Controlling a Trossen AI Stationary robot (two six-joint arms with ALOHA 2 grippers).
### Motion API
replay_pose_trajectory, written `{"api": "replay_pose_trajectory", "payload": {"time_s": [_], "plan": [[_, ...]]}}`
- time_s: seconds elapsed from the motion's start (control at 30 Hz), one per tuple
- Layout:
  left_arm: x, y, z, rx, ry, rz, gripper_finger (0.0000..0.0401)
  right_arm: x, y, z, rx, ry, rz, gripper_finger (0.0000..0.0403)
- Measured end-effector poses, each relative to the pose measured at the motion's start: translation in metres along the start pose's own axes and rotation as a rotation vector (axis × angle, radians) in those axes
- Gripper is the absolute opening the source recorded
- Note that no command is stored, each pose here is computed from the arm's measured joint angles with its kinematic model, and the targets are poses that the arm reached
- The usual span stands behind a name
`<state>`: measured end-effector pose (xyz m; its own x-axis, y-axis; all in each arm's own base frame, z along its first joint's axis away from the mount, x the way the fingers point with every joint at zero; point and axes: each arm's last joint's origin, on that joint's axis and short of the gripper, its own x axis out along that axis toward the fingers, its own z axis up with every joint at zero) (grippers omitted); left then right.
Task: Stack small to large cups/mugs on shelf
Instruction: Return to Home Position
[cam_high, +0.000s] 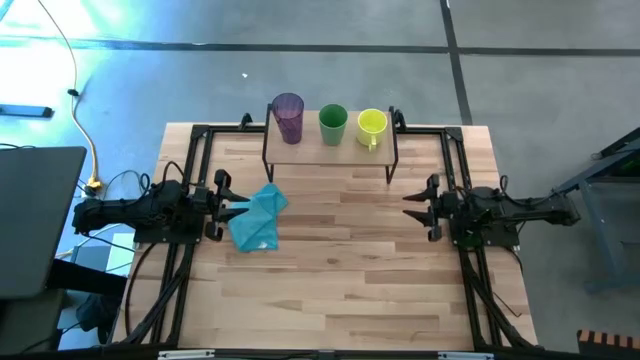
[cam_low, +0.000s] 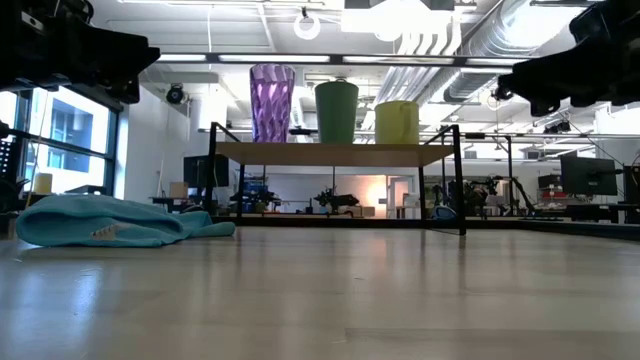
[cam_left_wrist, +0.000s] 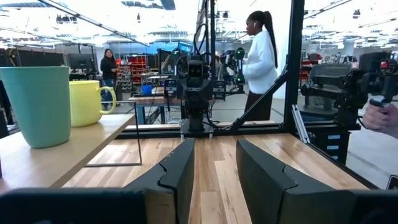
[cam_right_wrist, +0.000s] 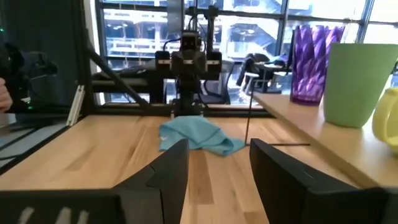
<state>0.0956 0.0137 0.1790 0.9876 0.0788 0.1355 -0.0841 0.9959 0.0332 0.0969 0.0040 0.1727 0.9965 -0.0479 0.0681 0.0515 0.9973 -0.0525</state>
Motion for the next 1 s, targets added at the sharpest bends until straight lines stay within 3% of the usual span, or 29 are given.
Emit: {"api": "replay_pose_trajectory", "payload": {"time_s": [0.63, 1.0], "plan": [[0.000, -0.001, 0.000, 0.025, 0.004, -0.026, 0.0108, 0.001, 0.000, -0.004, -0.053, 0.039, 0.008, 0.0163], [-0.001, -0.001, -0.010, 0.013, 0.101, -0.033, 0.0108, 0.003, 0.001, -0.007, -0.032, 0.074, 0.020, 0.0163]]}}
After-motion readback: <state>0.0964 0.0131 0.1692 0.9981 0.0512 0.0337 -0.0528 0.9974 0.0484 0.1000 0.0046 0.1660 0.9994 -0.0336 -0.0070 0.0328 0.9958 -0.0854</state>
